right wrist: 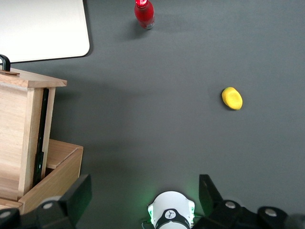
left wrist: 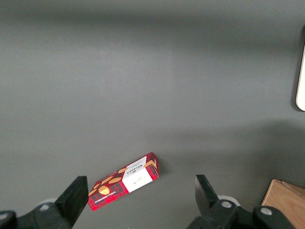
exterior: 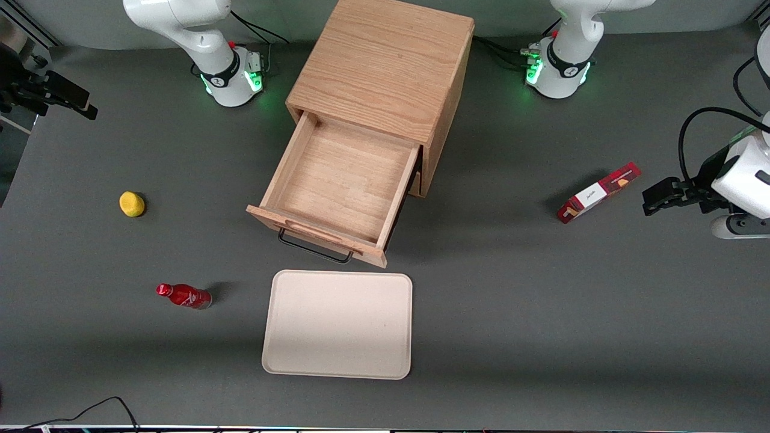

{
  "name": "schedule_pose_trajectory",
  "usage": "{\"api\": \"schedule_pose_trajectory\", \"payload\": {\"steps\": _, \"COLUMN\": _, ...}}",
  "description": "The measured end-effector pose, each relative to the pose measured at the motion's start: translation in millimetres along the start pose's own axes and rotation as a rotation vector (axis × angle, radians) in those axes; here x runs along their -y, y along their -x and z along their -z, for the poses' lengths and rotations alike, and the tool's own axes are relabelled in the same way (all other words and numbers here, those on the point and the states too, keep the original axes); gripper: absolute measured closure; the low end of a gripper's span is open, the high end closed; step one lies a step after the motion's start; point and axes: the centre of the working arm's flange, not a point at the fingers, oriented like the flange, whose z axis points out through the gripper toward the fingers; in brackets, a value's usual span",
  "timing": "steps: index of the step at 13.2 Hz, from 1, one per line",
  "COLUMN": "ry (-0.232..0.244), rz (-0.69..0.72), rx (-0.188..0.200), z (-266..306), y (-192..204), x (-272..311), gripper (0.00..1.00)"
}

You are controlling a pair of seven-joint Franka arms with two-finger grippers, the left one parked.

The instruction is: Close top drawer

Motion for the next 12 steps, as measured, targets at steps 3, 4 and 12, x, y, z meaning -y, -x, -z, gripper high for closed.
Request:
{"api": "schedule_pose_trajectory", "payload": {"steps": 3, "ry": 0.002, "rz": 0.028, "rx": -0.009, "z": 3, "y": -2, "x": 15, "gripper": 0.0}}
{"api": "schedule_pose_trajectory", "payload": {"steps": 4, "ry": -0.006, "rz": 0.049, "rx": -0.019, "z": 7, "y": -8, "x": 26, "gripper": 0.0}}
{"api": "schedule_pose_trajectory", "payload": {"steps": 12, "ry": -0.193, "rz": 0.341, "rx": -0.026, "z": 3, "y": -74, "x": 200, "gripper": 0.0}}
